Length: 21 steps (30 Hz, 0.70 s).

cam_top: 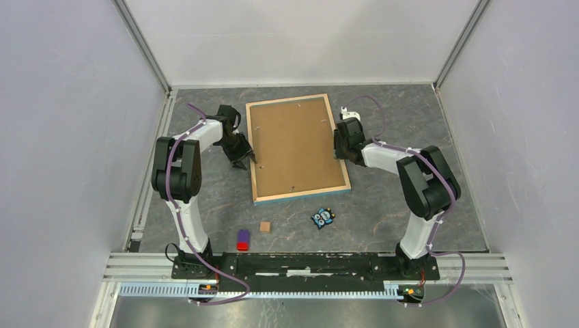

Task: Put the photo into the frame

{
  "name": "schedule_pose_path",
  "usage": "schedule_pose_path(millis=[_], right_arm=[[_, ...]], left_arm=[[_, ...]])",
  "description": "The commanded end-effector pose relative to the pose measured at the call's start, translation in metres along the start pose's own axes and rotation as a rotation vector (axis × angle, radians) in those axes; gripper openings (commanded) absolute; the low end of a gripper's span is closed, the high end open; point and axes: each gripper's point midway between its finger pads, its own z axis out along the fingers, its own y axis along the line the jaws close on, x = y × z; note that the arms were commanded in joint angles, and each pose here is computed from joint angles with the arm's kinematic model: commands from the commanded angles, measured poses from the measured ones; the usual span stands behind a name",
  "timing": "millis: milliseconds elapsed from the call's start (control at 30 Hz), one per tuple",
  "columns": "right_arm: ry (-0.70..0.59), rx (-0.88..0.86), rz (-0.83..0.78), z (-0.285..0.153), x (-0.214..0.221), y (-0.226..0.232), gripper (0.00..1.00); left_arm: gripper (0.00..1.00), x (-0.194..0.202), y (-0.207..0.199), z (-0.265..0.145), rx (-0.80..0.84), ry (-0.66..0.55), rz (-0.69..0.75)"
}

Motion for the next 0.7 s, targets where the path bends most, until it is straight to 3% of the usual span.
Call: schedule_pose_path(millis=[0, 467, 667], right_arm=[[0.097, 0.002, -0.072, -0.0095, 0.0316, -0.0099, 0.45], [0.114, -0.038, -0.093, -0.0143, 0.0365, -0.0056, 0.51], [0.123, -0.034, -0.092, -0.0120, 0.0398, -0.0063, 0.47]], left_arm=[[0.53, 0.0014, 0.0181, 0.0195, -0.064, 0.018, 0.031], [0.53, 0.0017, 0.0190, 0.0208, -0.064, 0.023, 0.025], [0.53, 0.0008, 0.0186, 0.0194, -0.063, 0.017, 0.026]])
